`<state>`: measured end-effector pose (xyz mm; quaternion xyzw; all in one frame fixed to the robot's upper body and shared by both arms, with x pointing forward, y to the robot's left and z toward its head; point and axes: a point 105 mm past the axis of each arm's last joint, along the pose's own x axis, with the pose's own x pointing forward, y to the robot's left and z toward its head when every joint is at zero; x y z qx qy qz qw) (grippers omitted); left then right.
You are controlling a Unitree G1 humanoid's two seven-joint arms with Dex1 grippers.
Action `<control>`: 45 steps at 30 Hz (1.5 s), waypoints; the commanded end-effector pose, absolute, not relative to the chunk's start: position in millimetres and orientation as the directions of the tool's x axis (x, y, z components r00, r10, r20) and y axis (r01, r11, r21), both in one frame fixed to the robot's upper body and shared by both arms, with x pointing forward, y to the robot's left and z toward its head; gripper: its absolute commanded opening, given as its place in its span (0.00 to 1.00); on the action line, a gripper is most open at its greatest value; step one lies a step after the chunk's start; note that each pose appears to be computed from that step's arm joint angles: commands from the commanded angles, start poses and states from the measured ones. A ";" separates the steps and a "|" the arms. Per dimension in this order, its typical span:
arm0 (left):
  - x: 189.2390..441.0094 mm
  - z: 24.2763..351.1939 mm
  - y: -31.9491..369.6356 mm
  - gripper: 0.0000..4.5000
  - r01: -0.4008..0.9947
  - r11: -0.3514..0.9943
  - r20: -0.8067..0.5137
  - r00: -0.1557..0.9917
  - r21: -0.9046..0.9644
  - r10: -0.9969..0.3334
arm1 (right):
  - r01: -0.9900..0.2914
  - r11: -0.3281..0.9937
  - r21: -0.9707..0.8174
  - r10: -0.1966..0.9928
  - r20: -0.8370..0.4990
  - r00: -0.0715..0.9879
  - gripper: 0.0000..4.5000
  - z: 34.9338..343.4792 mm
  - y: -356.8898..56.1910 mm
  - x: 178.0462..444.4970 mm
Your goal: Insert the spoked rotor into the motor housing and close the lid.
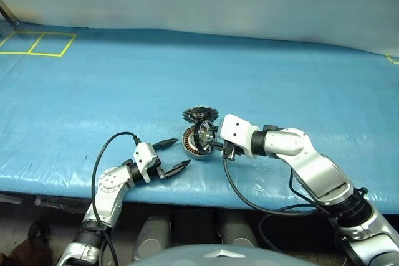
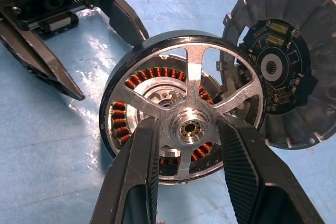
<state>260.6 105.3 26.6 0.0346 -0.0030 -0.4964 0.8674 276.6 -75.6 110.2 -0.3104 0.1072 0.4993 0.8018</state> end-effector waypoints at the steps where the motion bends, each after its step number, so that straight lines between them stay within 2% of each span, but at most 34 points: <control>1: 257.7 31.6 102.6 0.91 0.864 0.496 -0.016 0.499 0.092 -0.867 | -0.870 0.304 -0.388 0.721 -0.503 0.476 0.30 104.3 -76.8 277.7; 20: 258.1 33.3 100.8 0.91 0.862 0.499 -0.016 0.502 0.092 -0.865 | -0.879 0.239 -0.413 0.718 -0.534 0.446 0.30 104.1 -73.4 271.0; 33: 257.6 33.3 100.4 0.91 0.858 0.507 -0.012 0.509 0.083 -0.861 | -0.862 0.196 -0.468 0.739 -0.508 0.443 0.30 121.6 -64.3 268.7; 45: 256.9 31.2 100.0 0.91 0.855 0.513 -0.010 0.516 0.076 -0.857 | -0.849 0.167 -0.501 0.685 -0.561 0.465 0.30 112.2 -69.5 277.7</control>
